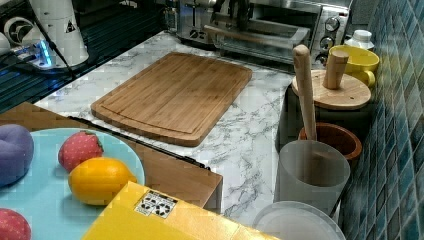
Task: Close the oven.
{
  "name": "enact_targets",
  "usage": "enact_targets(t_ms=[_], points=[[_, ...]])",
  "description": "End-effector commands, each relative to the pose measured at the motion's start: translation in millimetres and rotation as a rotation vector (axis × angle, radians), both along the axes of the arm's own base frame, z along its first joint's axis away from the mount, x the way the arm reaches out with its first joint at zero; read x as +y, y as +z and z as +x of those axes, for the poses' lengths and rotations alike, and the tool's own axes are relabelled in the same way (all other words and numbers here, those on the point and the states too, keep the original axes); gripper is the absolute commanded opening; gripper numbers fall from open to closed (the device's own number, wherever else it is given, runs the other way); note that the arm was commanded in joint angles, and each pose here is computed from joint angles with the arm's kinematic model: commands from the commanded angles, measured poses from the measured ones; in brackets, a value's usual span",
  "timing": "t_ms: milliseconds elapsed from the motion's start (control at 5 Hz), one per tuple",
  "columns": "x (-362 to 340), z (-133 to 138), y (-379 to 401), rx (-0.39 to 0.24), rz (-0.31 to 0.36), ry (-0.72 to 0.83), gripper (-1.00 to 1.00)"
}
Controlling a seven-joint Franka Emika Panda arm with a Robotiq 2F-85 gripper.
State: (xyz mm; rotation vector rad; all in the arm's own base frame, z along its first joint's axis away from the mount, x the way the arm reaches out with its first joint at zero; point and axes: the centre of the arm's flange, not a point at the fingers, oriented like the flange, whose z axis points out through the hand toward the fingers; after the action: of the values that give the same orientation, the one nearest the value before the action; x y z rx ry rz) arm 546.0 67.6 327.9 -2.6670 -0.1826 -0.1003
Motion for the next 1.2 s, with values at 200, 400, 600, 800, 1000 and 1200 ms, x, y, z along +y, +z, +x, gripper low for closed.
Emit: enact_targets(t_ms=[200, 400, 600, 800, 1000, 1200], points=[[170, 4, 95, -0.153, -0.338, 0.023, -1.00], [174, -1, 119, -0.210, -0.415, -0.067, -1.00], [181, 6, 124, -0.203, -0.500, -0.082, -1.00], [178, -16, 149, -0.307, -0.443, -0.149, -1.00], [176, -37, 187, -0.334, -0.368, -0.099, -1.00], [188, -59, 211, -0.351, -0.335, -0.017, -1.00]])
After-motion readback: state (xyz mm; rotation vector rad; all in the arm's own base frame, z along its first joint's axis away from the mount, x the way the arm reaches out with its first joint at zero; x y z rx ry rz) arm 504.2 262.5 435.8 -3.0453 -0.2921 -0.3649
